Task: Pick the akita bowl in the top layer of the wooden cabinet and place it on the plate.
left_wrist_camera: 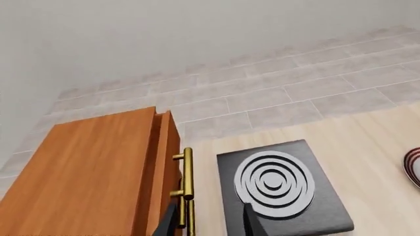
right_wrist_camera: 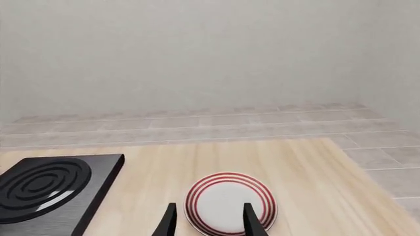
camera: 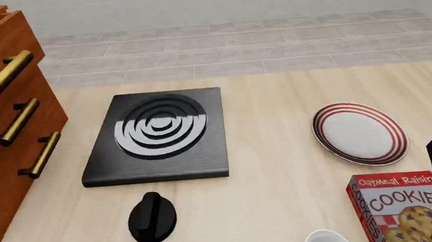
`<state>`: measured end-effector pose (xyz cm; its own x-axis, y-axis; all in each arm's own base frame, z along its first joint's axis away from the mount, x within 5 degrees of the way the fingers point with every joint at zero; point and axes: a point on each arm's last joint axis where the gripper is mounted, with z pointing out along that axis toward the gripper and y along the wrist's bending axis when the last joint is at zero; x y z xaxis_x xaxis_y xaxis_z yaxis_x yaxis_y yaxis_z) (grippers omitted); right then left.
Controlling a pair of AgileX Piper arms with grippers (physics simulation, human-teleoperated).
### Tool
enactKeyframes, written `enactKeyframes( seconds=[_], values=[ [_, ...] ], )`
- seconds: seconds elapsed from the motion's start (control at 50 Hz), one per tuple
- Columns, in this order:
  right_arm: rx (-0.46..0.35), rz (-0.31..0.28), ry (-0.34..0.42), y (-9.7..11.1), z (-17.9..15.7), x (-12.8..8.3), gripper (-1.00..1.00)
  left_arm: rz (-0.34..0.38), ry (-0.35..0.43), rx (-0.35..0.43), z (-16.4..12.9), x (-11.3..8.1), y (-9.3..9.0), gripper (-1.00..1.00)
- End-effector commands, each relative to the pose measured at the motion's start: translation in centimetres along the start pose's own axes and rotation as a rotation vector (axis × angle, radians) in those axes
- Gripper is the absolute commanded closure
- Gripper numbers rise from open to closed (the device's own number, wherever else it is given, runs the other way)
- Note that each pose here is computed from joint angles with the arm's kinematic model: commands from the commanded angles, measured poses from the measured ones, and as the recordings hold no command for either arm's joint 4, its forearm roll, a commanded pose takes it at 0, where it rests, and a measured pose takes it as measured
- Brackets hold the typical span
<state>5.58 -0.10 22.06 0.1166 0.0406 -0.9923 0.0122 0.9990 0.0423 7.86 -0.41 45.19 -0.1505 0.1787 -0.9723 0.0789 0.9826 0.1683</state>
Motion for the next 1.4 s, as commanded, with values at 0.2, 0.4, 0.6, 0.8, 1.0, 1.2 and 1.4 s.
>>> enactKeyframes(
  seconds=[0.2,0.4,0.6,0.8,1.0,1.2,1.4],
  values=[
    [-0.005,-0.001,0.001,0.0,0.0,0.0,-1.00,0.038,0.121,-0.002,0.9,-1.1,0.4,-1.00],
    [-0.005,0.002,-0.001,0.0,0.0,0.0,-1.00,-0.005,0.226,0.024,2.8,-1.4,0.4,-1.00],
    [-0.006,0.002,-0.003,0.0,0.0,0.0,-1.00,0.050,0.297,0.019,4.2,-1.6,0.8,-1.00],
    [-0.008,0.000,-0.002,0.0,0.0,0.0,-1.00,0.072,0.351,0.013,5.0,-1.7,1.2,-1.00],
    [-0.011,0.000,0.001,0.1,0.0,0.0,-1.00,0.093,0.405,-0.028,6.0,-1.6,2.2,-1.00],
    [-0.014,-0.002,0.003,0.1,0.0,0.1,-1.00,0.112,0.440,-0.025,6.6,-1.5,2.4,-1.00],
    [-0.013,0.000,0.005,0.1,0.1,0.2,-1.00,0.125,0.461,-0.034,7.3,-1.7,2.9,-1.00]
  ],
)
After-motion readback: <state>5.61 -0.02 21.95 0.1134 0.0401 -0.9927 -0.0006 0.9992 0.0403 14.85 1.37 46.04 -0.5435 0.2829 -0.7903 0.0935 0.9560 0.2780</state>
